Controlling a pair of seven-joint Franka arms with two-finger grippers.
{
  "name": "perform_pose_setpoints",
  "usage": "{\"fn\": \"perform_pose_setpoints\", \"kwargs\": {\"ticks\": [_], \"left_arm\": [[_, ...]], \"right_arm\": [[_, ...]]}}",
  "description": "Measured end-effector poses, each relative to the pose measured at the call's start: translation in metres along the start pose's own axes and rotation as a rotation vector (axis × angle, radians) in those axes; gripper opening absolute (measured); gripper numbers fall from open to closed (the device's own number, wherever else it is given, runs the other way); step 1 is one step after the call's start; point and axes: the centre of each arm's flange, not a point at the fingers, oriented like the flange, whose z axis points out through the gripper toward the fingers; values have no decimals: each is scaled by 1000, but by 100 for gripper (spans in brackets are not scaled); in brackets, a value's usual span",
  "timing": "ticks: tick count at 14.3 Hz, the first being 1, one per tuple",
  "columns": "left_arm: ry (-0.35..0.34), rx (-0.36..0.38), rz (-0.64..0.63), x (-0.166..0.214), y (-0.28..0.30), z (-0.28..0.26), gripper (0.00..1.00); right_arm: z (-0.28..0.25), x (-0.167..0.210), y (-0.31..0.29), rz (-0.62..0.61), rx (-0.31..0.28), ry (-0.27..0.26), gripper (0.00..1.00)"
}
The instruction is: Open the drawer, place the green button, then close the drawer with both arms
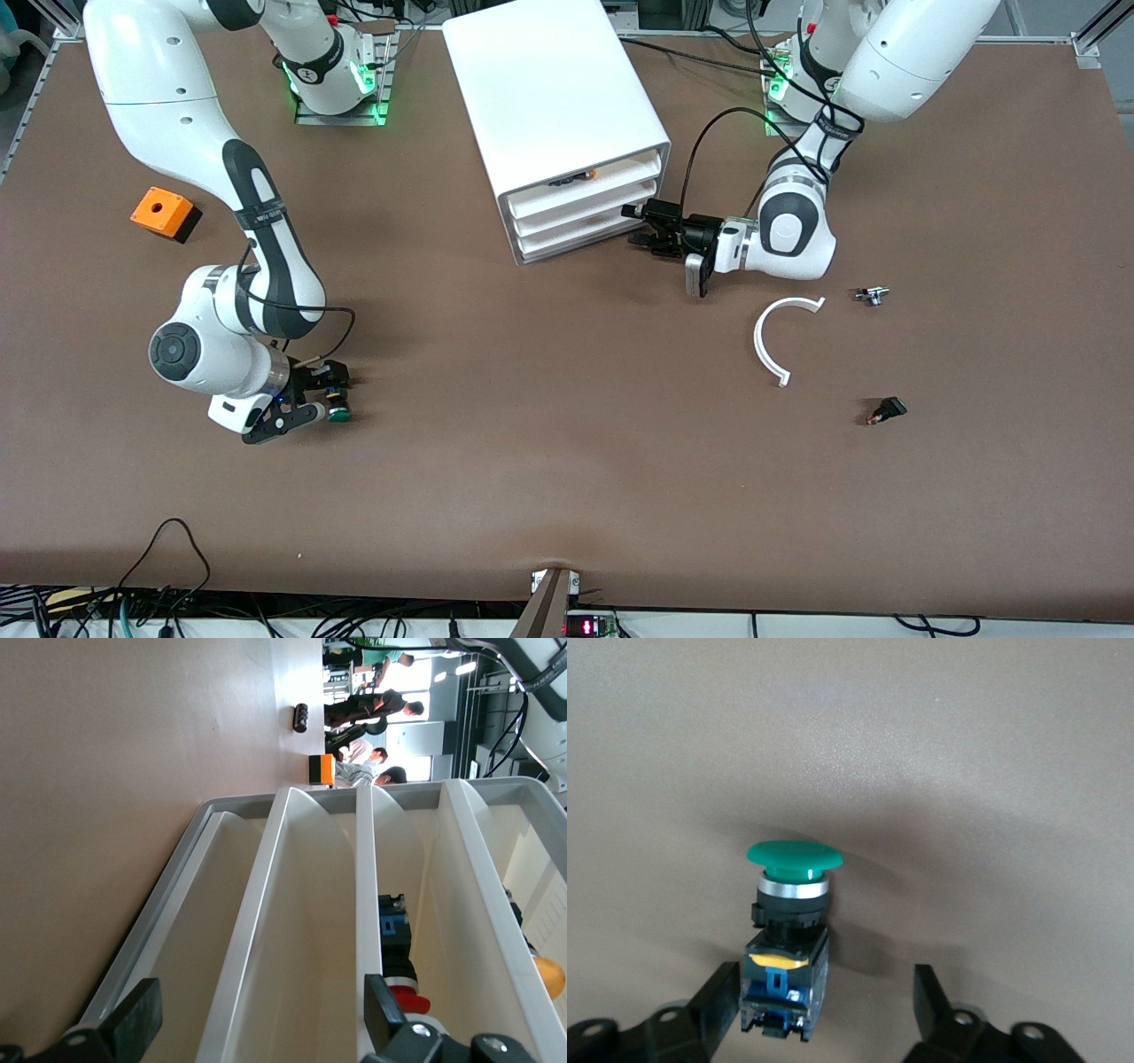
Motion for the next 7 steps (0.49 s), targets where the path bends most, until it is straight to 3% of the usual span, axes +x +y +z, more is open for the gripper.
{"fn": "perform_pose_setpoints", "kwargs": {"ticks": [1,3,5,7], "left_arm": [[19,-10,3,-1,0,3,100],[62,-31,28,-6,-5,12,100],[82,-42,47,-11,-13,19,95],[77,-43,52,-14,-18,22,72]], "right_arm": [[0,0,0,0,0,0,73],[0,0,0,0,0,0,66],[0,0,-1,-2,0,0,52],[0,0,-1,-3,0,0,48]]}}
